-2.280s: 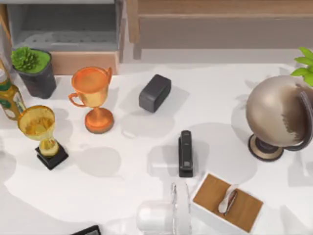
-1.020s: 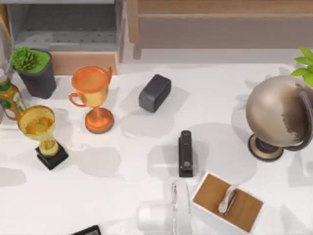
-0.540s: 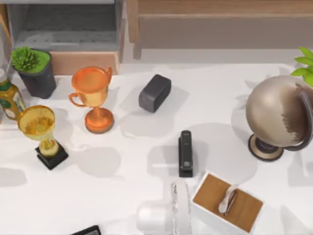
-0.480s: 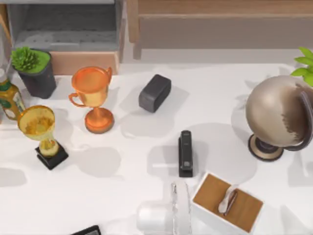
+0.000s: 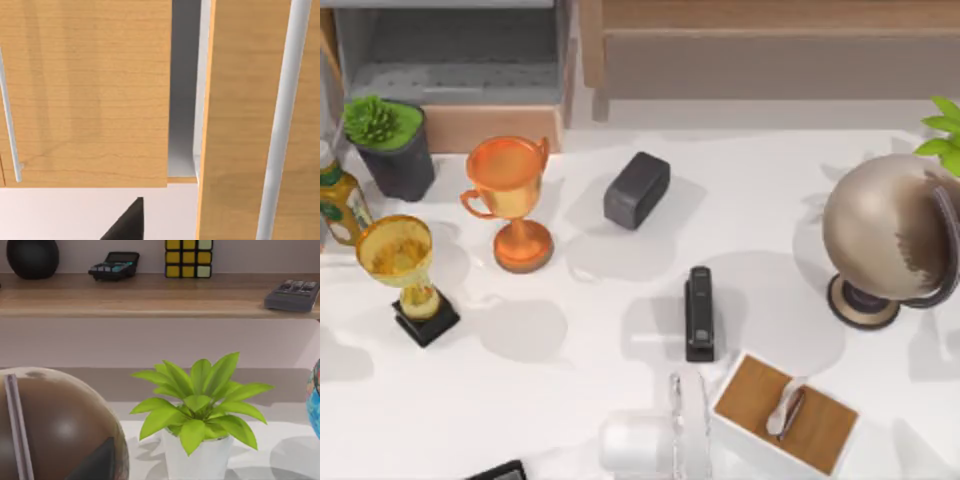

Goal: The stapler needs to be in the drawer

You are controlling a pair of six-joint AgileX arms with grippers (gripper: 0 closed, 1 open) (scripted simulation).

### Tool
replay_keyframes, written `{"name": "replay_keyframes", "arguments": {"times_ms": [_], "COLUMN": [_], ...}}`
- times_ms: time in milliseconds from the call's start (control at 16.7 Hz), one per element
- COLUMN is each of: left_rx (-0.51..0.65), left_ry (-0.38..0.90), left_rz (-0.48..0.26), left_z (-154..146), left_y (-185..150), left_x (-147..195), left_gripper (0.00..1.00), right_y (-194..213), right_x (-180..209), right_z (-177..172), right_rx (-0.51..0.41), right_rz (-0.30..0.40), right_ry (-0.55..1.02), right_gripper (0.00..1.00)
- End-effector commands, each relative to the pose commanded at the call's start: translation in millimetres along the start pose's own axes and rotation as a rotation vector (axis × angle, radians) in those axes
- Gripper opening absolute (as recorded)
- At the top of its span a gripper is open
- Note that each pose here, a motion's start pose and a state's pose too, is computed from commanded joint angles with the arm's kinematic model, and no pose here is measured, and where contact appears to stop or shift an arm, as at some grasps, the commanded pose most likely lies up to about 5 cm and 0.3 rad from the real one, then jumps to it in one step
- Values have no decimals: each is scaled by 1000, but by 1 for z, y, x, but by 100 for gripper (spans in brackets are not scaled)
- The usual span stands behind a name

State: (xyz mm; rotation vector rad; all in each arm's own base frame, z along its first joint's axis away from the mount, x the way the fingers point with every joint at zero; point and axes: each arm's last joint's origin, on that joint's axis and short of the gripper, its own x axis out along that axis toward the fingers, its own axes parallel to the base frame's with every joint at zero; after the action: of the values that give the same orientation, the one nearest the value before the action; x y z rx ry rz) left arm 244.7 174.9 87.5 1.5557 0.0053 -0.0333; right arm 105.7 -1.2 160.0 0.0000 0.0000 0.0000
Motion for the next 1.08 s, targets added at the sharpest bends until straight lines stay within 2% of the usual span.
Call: {"name": "replay_keyframes", "arguments": {"times_ms": [420, 780, 1080], "left_rx": [1, 1, 4], "left_ry": [-1, -1, 6], "left_rz": [1, 1, 6], "left_z": [0, 0, -2], "left_y": [0, 0, 1], "left_x": [0, -19, -18], "left_gripper": [100, 100, 100], "right_y": [0, 0, 0], "right_x": [0, 0, 0], "right_z": [0, 0, 0], "right_rx": [0, 0, 0], "right_rz": [0, 0, 0], "right_ry": [0, 0, 0], "right_gripper": [100, 100, 100]}}
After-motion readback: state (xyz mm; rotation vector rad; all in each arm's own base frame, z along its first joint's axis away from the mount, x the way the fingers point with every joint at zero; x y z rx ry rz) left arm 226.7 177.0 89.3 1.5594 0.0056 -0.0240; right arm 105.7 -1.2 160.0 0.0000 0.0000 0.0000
